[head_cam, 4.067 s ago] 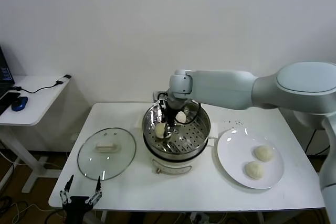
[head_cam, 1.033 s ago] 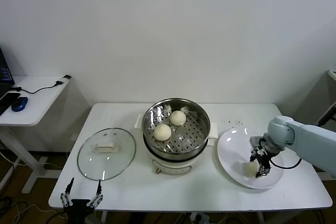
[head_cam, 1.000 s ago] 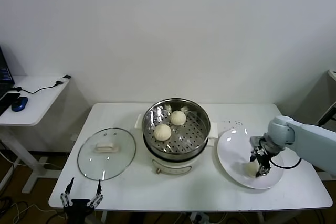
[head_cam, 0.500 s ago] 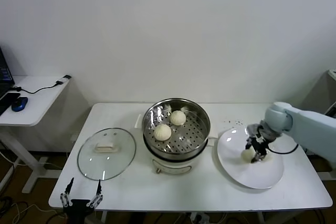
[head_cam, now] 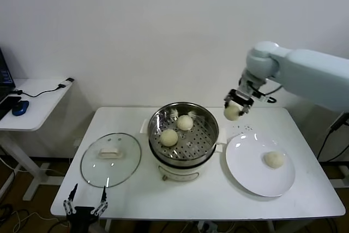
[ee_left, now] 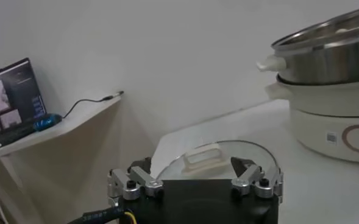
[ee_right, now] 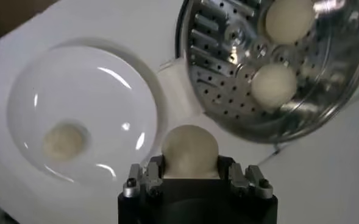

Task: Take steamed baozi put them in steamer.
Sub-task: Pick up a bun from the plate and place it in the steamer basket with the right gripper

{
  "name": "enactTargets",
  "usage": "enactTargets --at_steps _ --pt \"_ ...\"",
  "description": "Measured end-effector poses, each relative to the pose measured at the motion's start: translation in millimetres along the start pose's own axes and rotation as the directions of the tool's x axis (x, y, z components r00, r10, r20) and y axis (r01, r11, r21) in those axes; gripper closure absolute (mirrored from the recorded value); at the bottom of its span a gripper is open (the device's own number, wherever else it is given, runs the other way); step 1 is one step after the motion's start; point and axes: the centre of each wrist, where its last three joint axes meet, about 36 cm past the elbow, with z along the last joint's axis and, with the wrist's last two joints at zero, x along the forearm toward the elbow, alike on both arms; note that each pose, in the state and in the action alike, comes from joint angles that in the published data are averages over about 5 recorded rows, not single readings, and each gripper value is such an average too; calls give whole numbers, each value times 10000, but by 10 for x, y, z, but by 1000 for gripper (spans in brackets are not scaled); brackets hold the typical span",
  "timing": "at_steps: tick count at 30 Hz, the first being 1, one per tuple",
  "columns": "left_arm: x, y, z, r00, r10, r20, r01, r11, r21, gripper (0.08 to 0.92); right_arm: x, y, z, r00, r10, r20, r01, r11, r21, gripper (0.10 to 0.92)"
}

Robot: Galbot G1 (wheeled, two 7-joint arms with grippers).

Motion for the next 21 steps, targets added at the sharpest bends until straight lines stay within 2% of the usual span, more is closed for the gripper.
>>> enactTargets --at_steps 4,9,21 --pt "10 9 -6 10000 37 9 -37 10000 -88 177 46 -401 -237 9999 -43 -121 62 9866 1629 445" --pt "9 18 -16 10000 86 13 -86 9999 -140 177 -127 -779 -581 9996 -286 30 261 9468 3209 445" --pt "10 35 21 9999 109 -135 -111 9999 -127 177 -837 -1173 -1206 9894 -1136 899 512 8546 5167 437"
